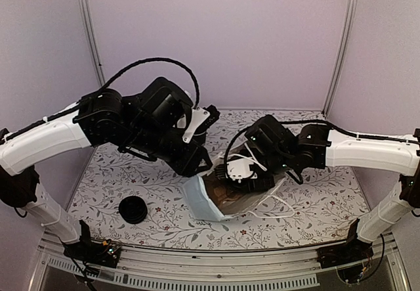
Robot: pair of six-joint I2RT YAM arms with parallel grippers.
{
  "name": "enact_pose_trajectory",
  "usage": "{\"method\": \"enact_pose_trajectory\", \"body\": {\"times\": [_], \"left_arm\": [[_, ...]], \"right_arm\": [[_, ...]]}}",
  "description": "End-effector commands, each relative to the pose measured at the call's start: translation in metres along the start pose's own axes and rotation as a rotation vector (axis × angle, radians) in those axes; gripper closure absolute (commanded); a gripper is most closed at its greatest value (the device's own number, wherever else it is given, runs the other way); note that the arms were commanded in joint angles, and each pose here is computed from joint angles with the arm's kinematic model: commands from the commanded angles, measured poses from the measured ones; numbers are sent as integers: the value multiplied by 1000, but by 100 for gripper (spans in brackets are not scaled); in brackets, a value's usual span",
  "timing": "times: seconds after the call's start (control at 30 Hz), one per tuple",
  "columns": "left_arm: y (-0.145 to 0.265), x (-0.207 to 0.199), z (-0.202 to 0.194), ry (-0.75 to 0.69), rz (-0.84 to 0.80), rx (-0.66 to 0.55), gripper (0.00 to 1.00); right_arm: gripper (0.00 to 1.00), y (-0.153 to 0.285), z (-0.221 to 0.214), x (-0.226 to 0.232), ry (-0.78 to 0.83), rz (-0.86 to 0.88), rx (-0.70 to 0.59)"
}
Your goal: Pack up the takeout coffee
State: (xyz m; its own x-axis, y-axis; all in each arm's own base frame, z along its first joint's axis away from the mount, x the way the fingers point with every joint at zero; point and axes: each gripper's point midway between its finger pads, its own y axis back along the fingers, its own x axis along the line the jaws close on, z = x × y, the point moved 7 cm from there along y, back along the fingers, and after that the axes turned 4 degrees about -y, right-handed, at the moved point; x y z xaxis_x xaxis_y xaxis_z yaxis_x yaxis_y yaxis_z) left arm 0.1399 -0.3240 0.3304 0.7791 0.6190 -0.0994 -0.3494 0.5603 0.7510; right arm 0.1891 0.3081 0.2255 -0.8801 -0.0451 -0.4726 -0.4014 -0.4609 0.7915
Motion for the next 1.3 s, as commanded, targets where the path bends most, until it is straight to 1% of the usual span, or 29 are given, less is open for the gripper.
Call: {"method": "enact_pose_trajectory", "body": {"times": [0.0, 0.1, 0.2, 0.27, 0.3, 0.5, 0.73, 0.93, 1.03, 1.17, 1.27], "left_arm": [[-9, -7, 7, -67, -3, 6, 63], [-20, -11, 8, -105, -19, 17, 77], [-21, -15, 11, -143, -44, -11, 91], [-20, -16, 14, -164, -52, -37, 99], [-19, -17, 16, -173, -60, -50, 100], [-27, -26, 20, -210, -130, -79, 100], [-29, -37, 22, -238, -207, -126, 100], [-39, -43, 15, -307, -181, -130, 100], [-41, -44, 16, -329, -154, -137, 100], [-46, -47, 19, -339, -159, -127, 100], [-50, -50, 19, -346, -162, -117, 100]], "right_arm": [[61, 12, -1, 0, -17, -25, -19], [61, 20, 2, -1, -25, -14, -46], [63, 31, 5, -1, -30, 8, -75], [63, 31, 3, 4, -27, 37, -73], [64, 31, 1, 7, -18, 53, -70], [65, 31, -7, 18, 42, 103, -50], [65, 44, -17, 22, 157, 75, -54], [65, 46, -26, 37, 209, 8, -60], [65, 43, -31, 37, 209, -23, -44], [65, 38, -38, 39, 217, -67, -19], [65, 38, -40, 37, 192, -88, -7]]}}
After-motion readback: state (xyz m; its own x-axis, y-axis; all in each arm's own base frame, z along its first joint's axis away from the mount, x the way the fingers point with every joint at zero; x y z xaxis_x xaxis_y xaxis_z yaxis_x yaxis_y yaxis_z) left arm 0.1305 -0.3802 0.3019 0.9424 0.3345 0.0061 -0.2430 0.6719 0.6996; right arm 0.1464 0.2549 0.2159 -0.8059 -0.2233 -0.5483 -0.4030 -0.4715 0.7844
